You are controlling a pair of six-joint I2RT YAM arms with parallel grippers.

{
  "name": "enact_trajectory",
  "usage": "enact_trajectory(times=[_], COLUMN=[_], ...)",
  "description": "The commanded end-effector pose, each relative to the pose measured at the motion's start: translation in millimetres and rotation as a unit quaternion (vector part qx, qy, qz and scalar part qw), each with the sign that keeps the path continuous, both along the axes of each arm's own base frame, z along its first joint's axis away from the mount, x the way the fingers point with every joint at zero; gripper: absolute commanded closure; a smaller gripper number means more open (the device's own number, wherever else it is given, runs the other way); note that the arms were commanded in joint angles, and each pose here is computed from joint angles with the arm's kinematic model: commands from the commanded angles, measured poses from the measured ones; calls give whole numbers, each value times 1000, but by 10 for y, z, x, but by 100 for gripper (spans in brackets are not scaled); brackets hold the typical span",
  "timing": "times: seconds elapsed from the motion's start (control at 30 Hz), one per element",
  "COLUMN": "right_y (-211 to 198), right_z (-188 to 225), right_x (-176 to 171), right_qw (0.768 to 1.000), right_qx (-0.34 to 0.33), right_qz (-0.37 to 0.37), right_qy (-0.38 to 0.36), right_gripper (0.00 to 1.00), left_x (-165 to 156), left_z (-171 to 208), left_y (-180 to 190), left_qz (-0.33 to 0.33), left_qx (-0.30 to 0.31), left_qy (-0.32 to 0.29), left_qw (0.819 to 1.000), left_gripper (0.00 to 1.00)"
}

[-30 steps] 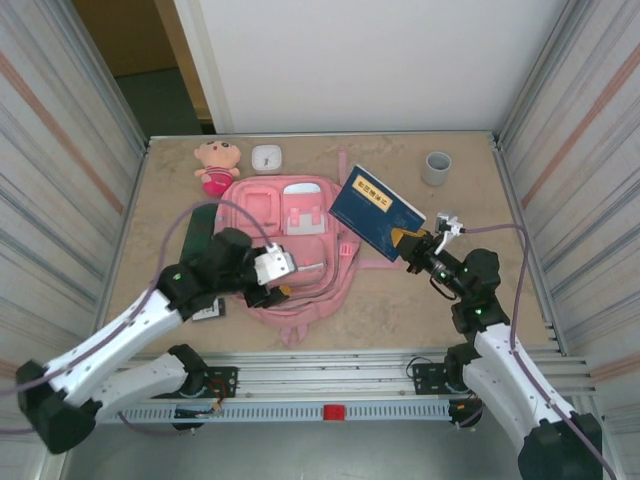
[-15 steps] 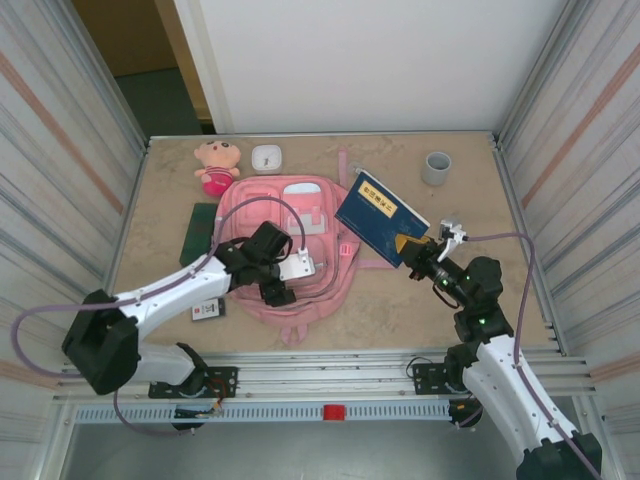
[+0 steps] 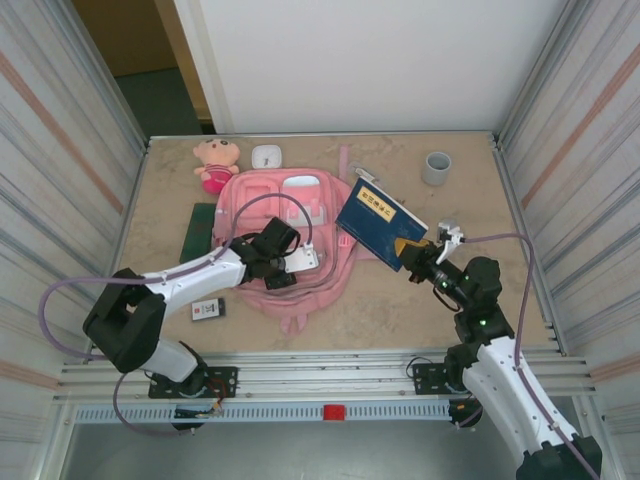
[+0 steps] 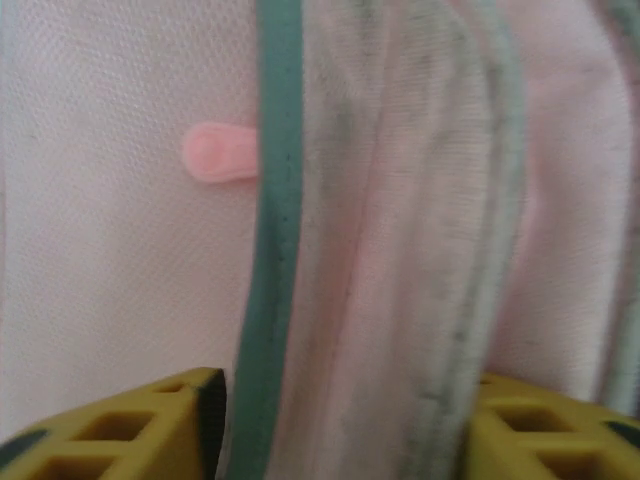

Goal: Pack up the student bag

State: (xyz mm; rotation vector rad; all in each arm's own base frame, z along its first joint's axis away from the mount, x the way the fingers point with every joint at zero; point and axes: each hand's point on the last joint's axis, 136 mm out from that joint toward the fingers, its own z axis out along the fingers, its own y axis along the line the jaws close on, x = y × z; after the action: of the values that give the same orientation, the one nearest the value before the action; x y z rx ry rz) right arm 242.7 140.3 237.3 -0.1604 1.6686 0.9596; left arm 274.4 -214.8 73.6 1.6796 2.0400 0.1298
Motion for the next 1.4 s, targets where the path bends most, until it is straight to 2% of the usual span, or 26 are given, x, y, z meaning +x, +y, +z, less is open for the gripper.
enact_trajectory(times=[0.0, 0.1, 0.27, 0.33, 0.43, 0.63, 0.83, 1.03, 1.17, 1.3, 1.37], right_y=[-161, -364, -643, -737, -901, -514, -283, -263, 8, 190, 308], right_z=[128, 0, -127, -184, -329, -262, -168, -79, -80, -62, -122], right_x=[65, 154, 214, 209, 140, -49, -360, -734, -661, -453, -351], right_qw=[998, 989, 967, 955, 926, 935, 927, 921, 904, 910, 904], right_qx=[29, 42, 31, 17, 1, 40, 86, 54, 131, 188, 211], right_qz=[-50, -108, -182, -204, -250, -140, -71, -49, 21, 34, 33], right_qy=[19, 88, 177, 215, 283, 324, 358, 383, 406, 368, 370], right_gripper=[100, 100, 100, 100, 100, 100, 100, 100, 100, 100, 100], left_x=[78, 32, -39, -25, 54, 157, 350, 445, 478, 492, 501], left_z=[176, 581, 1269, 1475, 1729, 2031, 2254, 2286, 2318, 2330, 2333], left_y=[-72, -290, -566, -623, -650, -776, -771, -771, -798, -785, -773], left_qz=[7, 20, 66, 88, 126, 146, 191, 199, 196, 197, 198], left_qx=[-23, -100, -247, -288, -331, -371, -418, -424, -430, -430, -434], left_qy=[-40, -58, -43, -39, -41, -32, -11, -7, -7, -7, -2], left_qw=[999, 993, 966, 953, 934, 916, 888, 884, 881, 881, 879], left_gripper=[74, 98, 100, 100, 100, 100, 100, 100, 100, 100, 100])
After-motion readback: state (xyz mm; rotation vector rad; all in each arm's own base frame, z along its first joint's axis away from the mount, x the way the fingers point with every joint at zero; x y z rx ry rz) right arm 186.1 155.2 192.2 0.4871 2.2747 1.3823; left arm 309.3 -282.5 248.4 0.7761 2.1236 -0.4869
